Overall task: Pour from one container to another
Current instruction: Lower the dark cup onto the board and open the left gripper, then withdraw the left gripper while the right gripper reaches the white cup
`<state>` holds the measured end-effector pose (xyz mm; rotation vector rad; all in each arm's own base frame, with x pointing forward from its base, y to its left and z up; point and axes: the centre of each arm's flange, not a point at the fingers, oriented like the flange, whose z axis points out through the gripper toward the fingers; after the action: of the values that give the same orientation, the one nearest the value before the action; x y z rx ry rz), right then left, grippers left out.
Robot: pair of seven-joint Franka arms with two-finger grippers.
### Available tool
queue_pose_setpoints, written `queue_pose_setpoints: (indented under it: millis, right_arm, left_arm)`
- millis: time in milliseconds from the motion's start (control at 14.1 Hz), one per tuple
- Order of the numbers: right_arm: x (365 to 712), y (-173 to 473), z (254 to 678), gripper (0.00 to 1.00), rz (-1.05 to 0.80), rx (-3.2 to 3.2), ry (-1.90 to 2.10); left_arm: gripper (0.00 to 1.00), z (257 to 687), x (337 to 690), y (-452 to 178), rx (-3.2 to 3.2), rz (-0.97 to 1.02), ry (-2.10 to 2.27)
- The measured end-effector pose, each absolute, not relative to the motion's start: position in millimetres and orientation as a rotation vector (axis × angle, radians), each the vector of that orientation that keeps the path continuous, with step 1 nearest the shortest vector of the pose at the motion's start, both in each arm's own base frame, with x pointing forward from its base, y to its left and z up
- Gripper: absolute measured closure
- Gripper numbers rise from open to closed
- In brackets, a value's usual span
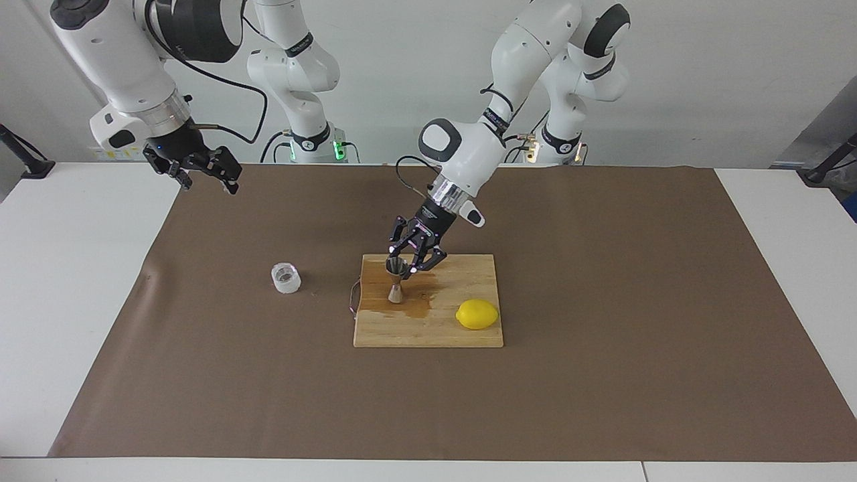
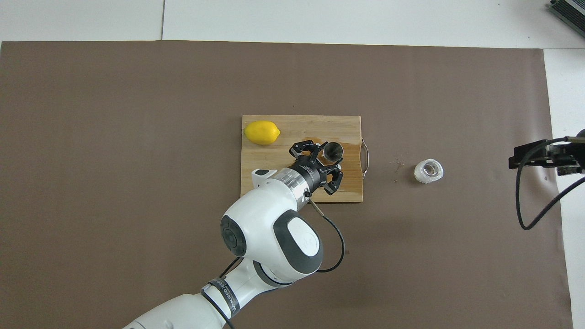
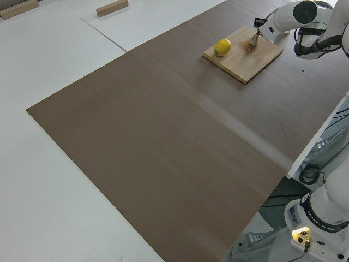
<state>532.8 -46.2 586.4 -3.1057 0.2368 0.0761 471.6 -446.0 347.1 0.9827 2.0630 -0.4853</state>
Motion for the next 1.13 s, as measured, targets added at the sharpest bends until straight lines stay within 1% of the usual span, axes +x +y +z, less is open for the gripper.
queue_pose_setpoints:
  millis: [142, 212, 283, 496, 637, 921, 1133]
  right_arm:
    - [533, -46, 586, 0.00, 0.076, -3.106, 0.237]
    - [533, -46, 586, 0.00, 0.076, -3.106, 0.237]
    - [533, -46, 586, 0.00, 0.076, -3.106, 0.237]
    - [533, -46, 586, 0.00, 0.076, -3.106, 0.237]
    - [533, -46, 586, 0.00, 0.076, -3.106, 0.237]
    - [531, -40, 584, 0.00, 0.113, -3.107, 0.203]
    - [531, -36, 584, 0.00, 0.114, -3.109, -0.005]
  left_arm:
    - [0.49, 347, 471, -446, 0.984, -0.484, 2.062]
    - [0.43, 347, 471, -447, 0.985, -0.483, 2.061]
    - [0.32, 348, 471, -447, 0.988, -0.482, 2.058]
    - [0.02, 356, 475, -449, 0.991, -0.472, 2.034]
    - [0.00, 371, 476, -450, 0.982, -0.470, 2.007]
    - [0.00, 421, 473, -445, 0.978, -0.449, 1.921]
    - [0.00, 441, 478, -428, 1.048, -0.381, 1.846]
